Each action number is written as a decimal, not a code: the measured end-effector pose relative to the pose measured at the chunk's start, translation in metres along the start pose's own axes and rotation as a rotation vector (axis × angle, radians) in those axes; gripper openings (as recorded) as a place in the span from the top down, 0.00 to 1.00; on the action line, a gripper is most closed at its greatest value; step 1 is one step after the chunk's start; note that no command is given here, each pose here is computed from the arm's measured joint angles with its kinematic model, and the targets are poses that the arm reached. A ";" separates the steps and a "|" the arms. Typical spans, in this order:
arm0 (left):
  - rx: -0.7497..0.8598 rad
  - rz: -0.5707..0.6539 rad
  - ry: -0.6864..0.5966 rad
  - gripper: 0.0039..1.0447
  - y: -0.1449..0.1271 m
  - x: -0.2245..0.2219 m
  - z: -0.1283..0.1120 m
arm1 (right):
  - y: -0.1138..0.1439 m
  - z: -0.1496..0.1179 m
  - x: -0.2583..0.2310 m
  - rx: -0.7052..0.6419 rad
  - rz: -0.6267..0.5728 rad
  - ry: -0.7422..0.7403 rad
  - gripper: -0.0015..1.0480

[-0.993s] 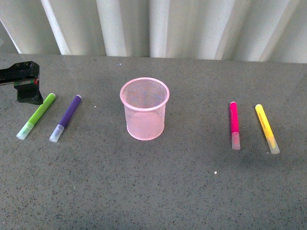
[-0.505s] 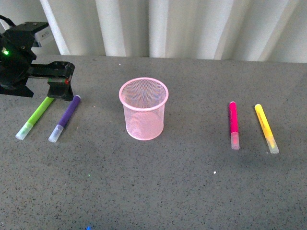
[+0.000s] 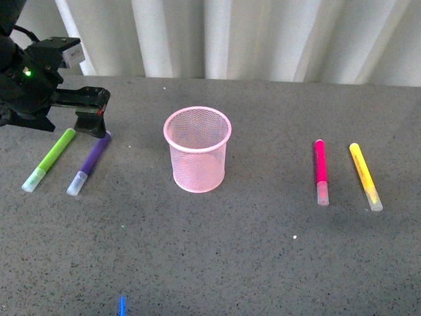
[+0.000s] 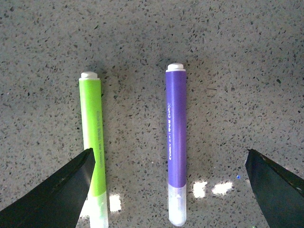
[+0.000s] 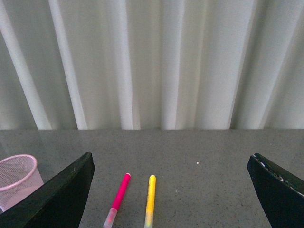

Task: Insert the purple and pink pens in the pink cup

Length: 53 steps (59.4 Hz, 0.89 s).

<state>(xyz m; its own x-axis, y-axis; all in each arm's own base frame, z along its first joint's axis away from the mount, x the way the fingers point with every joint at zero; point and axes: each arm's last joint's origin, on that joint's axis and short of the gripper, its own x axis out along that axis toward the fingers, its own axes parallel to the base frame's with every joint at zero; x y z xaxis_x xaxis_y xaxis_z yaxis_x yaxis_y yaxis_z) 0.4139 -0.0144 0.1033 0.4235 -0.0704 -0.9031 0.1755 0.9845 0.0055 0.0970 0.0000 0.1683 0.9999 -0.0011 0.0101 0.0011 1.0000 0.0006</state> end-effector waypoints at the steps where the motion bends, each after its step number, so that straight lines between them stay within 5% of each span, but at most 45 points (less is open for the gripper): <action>1: 0.001 0.002 0.001 0.06 0.000 0.001 0.000 | 0.000 0.000 0.000 0.000 0.000 0.000 0.07; 21: 0.084 -0.050 0.021 0.06 -0.031 0.026 -0.003 | 0.000 0.000 0.000 0.000 0.000 0.000 0.07; 53: 0.095 -0.028 0.033 0.06 -0.019 0.043 -0.003 | 0.000 0.000 0.000 0.000 0.000 0.000 0.07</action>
<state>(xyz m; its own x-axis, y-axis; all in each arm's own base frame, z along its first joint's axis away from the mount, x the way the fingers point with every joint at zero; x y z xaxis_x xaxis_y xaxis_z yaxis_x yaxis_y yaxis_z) 0.4255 -0.0356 0.0630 0.3879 -0.0904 -0.9173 0.2709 0.9624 0.0197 0.0970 0.0000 0.1683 0.9999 -0.0011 0.0101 0.0011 1.0000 0.0006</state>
